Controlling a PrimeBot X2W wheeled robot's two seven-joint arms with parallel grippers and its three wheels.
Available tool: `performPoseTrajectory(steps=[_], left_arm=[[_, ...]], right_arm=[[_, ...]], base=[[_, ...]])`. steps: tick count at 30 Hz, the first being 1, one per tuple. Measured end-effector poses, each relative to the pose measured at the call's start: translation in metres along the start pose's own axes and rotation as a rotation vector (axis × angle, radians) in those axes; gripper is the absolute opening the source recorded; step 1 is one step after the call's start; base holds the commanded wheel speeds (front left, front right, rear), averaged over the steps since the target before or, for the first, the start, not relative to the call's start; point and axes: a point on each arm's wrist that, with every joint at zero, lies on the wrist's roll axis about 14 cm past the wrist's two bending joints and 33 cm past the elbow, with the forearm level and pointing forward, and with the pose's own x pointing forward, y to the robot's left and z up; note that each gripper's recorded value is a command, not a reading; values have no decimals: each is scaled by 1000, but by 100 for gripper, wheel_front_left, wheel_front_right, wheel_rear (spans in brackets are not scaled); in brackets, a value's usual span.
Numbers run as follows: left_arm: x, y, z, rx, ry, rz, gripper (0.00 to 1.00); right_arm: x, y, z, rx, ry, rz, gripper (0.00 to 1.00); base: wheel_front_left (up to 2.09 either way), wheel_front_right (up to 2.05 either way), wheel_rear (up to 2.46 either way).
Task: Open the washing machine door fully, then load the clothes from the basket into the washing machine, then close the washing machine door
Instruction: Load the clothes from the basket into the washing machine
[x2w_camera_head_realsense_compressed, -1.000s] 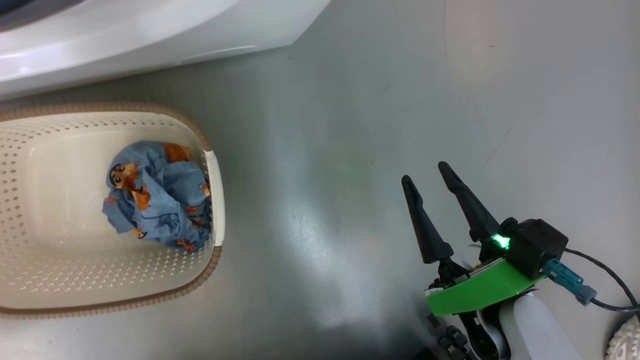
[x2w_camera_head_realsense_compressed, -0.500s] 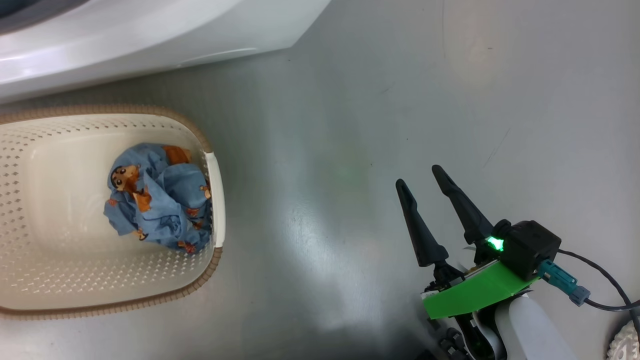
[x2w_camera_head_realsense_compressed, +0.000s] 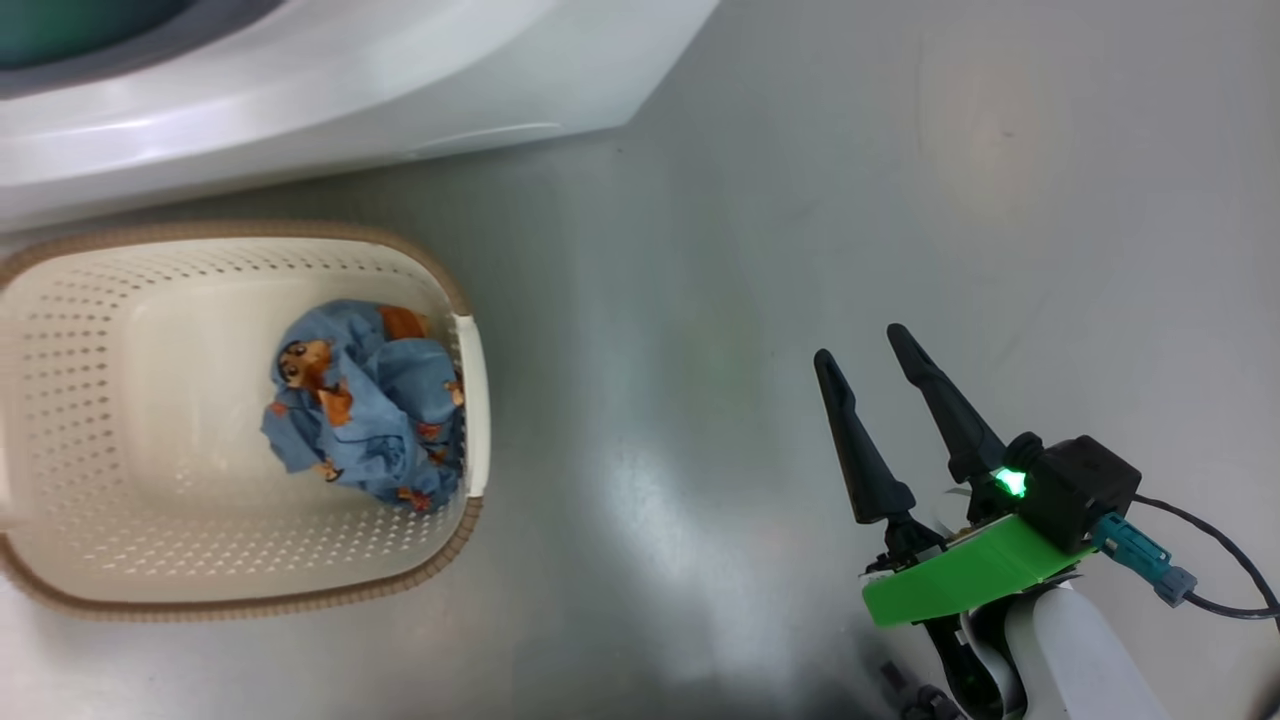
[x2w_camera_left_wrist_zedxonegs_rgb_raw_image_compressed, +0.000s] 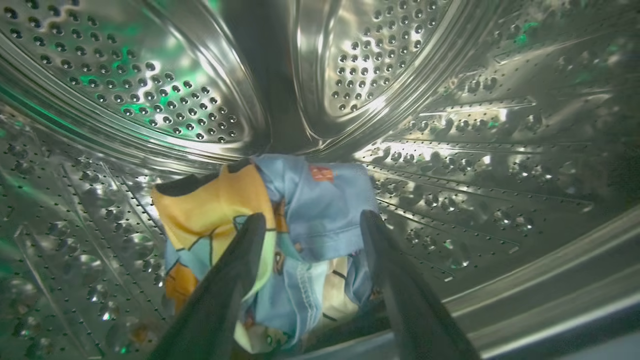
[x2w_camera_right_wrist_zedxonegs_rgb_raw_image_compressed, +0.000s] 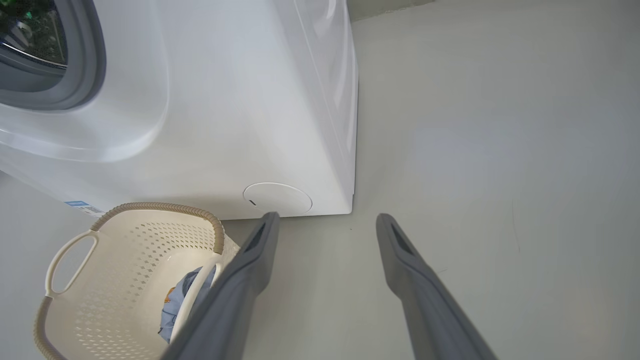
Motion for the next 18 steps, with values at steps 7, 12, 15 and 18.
performPoseTrajectory(steps=[7, 12, 15, 18], left_arm=[[-26, -1, -4, -16, -7, 13, 100], [-41, -10, -4, -22, -13, 2, 100], [-58, -22, 0, -39, -28, -14, 100], [-71, -29, 9, -41, -52, -17, 100]], right_arm=[[2, 6, 11, -3, -29, 15, 100], [2, 13, 19, -8, -47, 36, 100], [1, 21, 30, -10, -74, 54, 100], [-2, 25, 40, -12, -99, 62, 100]], base=[[0, 0, 0], [0, 0, 0], [0, 0, 0], [0, 0, 0]])
